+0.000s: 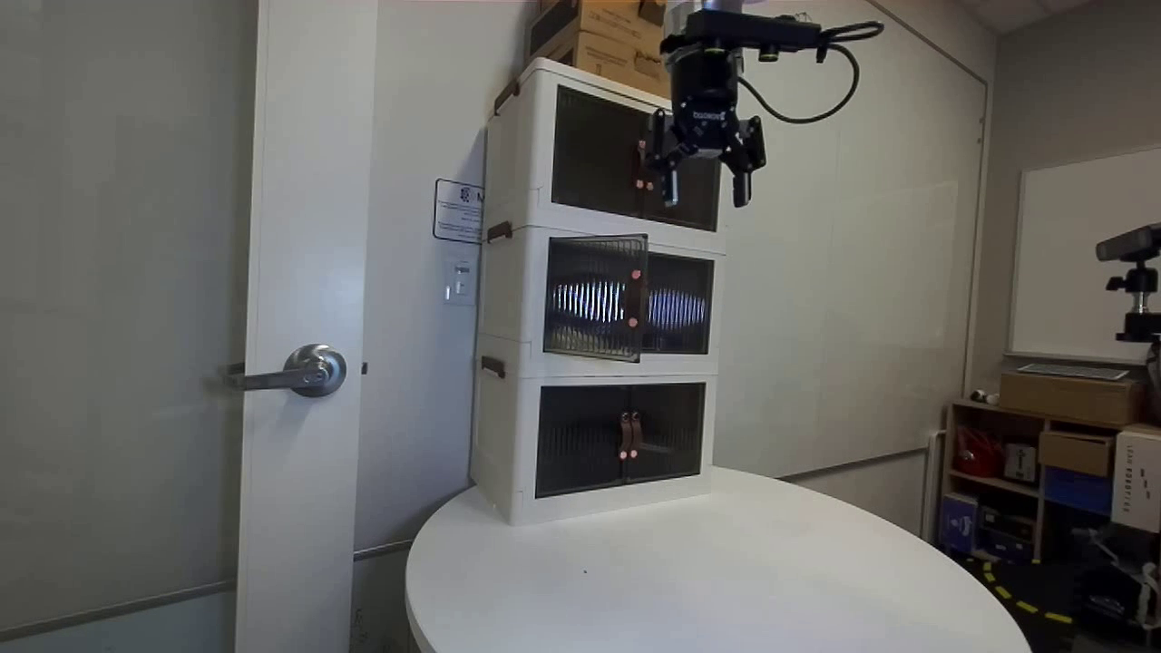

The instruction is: Close the doors of the middle shelf

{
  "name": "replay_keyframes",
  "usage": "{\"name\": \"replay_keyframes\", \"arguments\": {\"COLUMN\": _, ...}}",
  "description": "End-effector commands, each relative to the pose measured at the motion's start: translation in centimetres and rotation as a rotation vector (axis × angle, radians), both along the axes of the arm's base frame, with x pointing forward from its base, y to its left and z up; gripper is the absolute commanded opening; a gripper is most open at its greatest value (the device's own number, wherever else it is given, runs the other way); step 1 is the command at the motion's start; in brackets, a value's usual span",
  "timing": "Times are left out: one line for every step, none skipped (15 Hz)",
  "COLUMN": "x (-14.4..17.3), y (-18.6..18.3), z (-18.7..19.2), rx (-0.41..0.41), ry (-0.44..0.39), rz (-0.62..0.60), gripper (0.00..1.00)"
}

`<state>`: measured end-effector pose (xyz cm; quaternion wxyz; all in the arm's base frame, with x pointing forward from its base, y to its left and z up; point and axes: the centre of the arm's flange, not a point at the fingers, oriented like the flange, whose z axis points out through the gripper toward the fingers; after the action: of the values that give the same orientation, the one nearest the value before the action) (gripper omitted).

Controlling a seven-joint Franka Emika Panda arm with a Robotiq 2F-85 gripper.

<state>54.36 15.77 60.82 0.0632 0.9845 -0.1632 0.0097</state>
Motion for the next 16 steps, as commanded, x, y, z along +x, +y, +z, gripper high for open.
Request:
{"name": "replay_keyframes", "arguments": {"x": 3.0, "y": 4.9, "z": -1.4, "rx": -0.113, "ry": -0.145, "rz": -0.090, "gripper": 1.00}}
{"name": "replay_keyframes", "arguments": {"x": 3.0, "y": 5.5, "z": -1.4, "rx": -0.133, "ry": -0.175, "rz": -0.107, "gripper": 1.00}}
{"name": "replay_keyframes", "arguments": {"x": 4.2, "y": 6.2, "z": -2.3, "rx": -0.152, "ry": -0.209, "rz": -0.122, "gripper": 1.00}}
{"name": "replay_keyframes", "arguments": {"x": 4.5, "y": 6.3, "z": -2.4, "rx": -0.168, "ry": -0.224, "rz": -0.129, "gripper": 0.98}}
{"name": "replay_keyframes", "arguments": {"x": 5.8, "y": 6.5, "z": -3.3, "rx": -0.181, "ry": -0.242, "rz": -0.137, "gripper": 0.74}}
{"name": "replay_keyframes", "arguments": {"x": 6.3, "y": 6.2, "z": -3.5, "rx": -0.195, "ry": -0.264, "rz": -0.146, "gripper": 0.73}}
{"name": "replay_keyframes", "arguments": {"x": 7.6, "y": 6.0, "z": -4.3, "rx": -0.210, "ry": -0.291, "rz": -0.144, "gripper": 0.66}}
{"name": "replay_keyframes", "arguments": {"x": 8.2, "y": 5.5, "z": -4.5, "rx": -0.218, "ry": -0.313, "rz": -0.143, "gripper": 0.59}}
{"name": "replay_keyframes", "arguments": {"x": 9.3, "y": 5.2, "z": -5.0, "rx": -0.225, "ry": -0.337, "rz": -0.147, "gripper": 0.50}}
{"name": "replay_keyframes", "arguments": {"x": 10.1, "y": 4.8, "z": -5.2, "rx": -0.230, "ry": -0.355, "rz": -0.145, "gripper": 0.43}}
{"name": "replay_keyframes", "arguments": {"x": 11.0, "y": 4.5, "z": -5.5, "rx": -0.235, "ry": -0.382, "rz": -0.145, "gripper": 0.34}}
{"name": "replay_keyframes", "arguments": {"x": 11.7, "y": 4.1, "z": -5.6, "rx": -0.238, "ry": -0.403, "rz": -0.148, "gripper": 0.27}}
{"name": "replay_keyframes", "arguments": {"x": 12.5, "y": 4.0, "z": -6.0, "rx": -0.241, "ry": -0.432, "rz": -0.155, "gripper": 0.20}}
{"name": "replay_keyframes", "arguments": {"x": 13.2, "y": 3.8, "z": -6.1, "rx": -0.244, "ry": -0.460, "rz": -0.160, "gripper": 0.12}}
{"name": "replay_keyframes", "arguments": {"x": 13.9, "y": 3.7, "z": -6.6, "rx": -0.251, "ry": -0.495, "rz": -0.168, "gripper": 0.05}}
{"name": "replay_keyframes", "arguments": {"x": 14.4, "y": 3.6, "z": -6.9, "rx": -0.256, "ry": -0.522, "rz": -0.171, "gripper": 0.00}}
